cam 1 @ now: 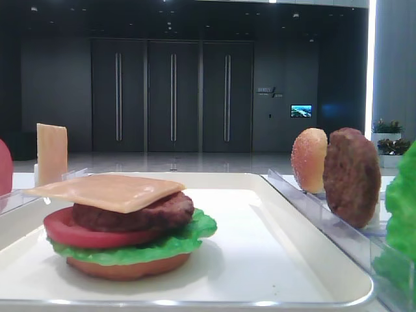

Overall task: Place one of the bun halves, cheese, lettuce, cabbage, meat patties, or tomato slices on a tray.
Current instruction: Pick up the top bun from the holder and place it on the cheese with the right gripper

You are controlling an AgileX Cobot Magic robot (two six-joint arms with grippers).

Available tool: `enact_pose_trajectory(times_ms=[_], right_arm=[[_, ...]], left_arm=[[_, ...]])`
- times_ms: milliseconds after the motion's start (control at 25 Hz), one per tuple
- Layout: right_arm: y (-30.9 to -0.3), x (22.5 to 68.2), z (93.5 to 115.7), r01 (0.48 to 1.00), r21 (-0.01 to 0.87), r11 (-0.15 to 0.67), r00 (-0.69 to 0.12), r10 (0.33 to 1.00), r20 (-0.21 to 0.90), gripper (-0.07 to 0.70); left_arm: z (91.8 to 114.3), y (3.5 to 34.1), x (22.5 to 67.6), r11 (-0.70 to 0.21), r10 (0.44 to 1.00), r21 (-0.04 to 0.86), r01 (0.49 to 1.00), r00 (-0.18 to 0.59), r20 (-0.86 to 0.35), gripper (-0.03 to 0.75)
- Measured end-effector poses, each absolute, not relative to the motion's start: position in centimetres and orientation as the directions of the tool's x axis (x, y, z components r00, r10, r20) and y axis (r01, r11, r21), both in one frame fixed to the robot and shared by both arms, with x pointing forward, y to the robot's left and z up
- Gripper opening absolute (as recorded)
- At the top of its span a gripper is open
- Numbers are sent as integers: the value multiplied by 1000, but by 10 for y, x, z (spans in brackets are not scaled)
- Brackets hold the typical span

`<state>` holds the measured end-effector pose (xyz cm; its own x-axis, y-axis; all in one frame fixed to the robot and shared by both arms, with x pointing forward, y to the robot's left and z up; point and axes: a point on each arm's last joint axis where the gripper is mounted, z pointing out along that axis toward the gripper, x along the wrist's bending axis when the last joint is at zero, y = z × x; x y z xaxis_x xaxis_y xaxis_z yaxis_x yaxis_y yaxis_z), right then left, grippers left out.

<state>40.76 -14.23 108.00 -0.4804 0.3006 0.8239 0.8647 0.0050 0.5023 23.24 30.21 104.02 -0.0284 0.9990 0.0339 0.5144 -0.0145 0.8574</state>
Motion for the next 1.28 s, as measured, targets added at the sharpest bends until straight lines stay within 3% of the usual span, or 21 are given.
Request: enact_pose_trajectory(times_ms=[120,360,760,1280], right_arm=[[-133,420,1069,873,488,-6,-475,212,854,213],[-122,442,1046,876,481,-26,-471,162,867,213],[-99,443,1010,886,459,65,-462,195,865,213],[-86,455,979,903,416,104,-429,260,865,213]], left_arm=[[1040,302,232,-15,999,857,514,-28,34,408],[1040,302,232,-15,999,857,514,-28,34,408],[1040,302,232,-15,999,857,514,-28,34,408],[1040,302,232,-15,999,857,514,-28,34,408]])
